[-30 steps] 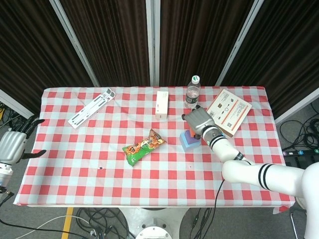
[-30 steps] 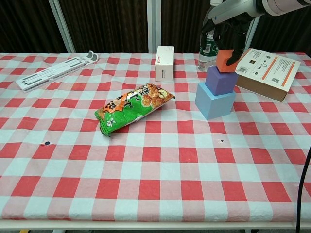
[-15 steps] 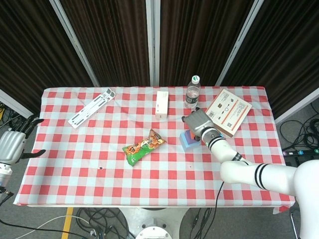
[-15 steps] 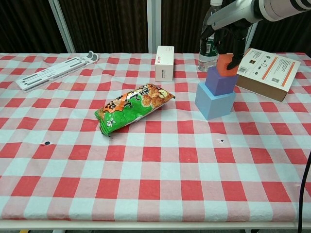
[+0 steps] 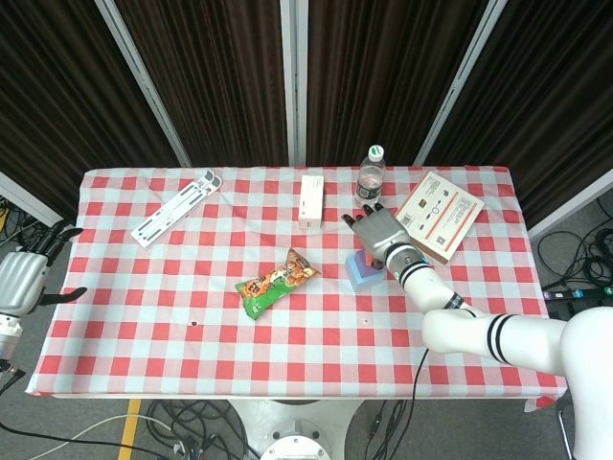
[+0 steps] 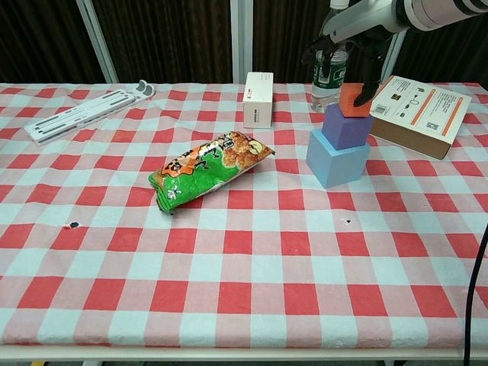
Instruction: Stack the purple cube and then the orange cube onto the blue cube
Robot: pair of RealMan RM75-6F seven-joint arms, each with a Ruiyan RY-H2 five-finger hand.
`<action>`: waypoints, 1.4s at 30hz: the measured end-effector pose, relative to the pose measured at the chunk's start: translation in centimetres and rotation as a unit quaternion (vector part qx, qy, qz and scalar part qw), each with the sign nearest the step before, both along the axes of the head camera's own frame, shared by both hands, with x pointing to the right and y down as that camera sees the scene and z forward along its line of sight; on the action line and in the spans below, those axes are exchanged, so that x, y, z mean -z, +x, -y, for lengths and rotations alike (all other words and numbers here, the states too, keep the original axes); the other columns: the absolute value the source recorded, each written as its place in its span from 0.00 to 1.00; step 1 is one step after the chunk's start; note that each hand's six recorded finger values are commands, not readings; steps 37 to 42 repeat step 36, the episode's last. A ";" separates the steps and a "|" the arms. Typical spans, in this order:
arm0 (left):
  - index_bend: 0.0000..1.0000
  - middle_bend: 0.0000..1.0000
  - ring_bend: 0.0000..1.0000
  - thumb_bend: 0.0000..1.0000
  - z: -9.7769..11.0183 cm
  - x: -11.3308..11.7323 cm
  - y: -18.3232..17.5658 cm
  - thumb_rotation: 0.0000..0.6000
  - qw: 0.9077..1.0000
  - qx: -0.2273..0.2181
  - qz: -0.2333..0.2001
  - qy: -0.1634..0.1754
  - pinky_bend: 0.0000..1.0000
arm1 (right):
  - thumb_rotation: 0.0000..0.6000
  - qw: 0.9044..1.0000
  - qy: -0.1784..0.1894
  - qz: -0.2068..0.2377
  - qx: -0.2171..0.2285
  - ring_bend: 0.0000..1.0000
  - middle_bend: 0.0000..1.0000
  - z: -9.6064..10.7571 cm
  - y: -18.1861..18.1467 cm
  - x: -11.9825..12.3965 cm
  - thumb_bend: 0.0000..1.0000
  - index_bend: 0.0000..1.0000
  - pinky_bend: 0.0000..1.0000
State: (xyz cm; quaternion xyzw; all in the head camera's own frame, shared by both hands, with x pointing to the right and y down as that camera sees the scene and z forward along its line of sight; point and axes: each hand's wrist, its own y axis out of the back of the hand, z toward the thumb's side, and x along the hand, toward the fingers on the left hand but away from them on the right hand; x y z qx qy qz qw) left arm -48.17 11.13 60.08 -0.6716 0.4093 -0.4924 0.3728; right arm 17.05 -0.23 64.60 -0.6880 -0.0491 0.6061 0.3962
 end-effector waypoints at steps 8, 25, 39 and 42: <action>0.22 0.17 0.17 0.09 0.0 0.1 0.6 1.00 1.000 -0.005 -0.006 -0.001 0.35 | 1.00 1.000 -0.005 -0.004 -0.002 0.00 0.13 0.2 1.1 2.0 0.10 0.00 0.06; 0.22 0.17 0.17 0.09 0.0 0.8 1.7 1.00 1.000 -0.010 0.001 0.011 0.35 | 1.00 0.987 0.137 0.031 -0.081 0.00 0.11 -1.8 12.7 10.8 0.06 0.00 0.04; 0.22 0.17 0.17 0.09 -0.7 0.7 2.4 1.00 1.000 -0.018 0.015 0.007 0.35 | 1.00 0.956 0.238 0.027 -0.168 0.00 0.11 -12.4 25.2 8.6 0.07 0.00 0.01; 0.22 0.17 0.17 0.09 -0.7 0.7 2.4 1.00 1.000 -0.018 0.015 0.007 0.35 | 1.00 0.956 0.238 0.027 -0.168 0.00 0.11 -12.4 25.2 8.6 0.07 0.00 0.01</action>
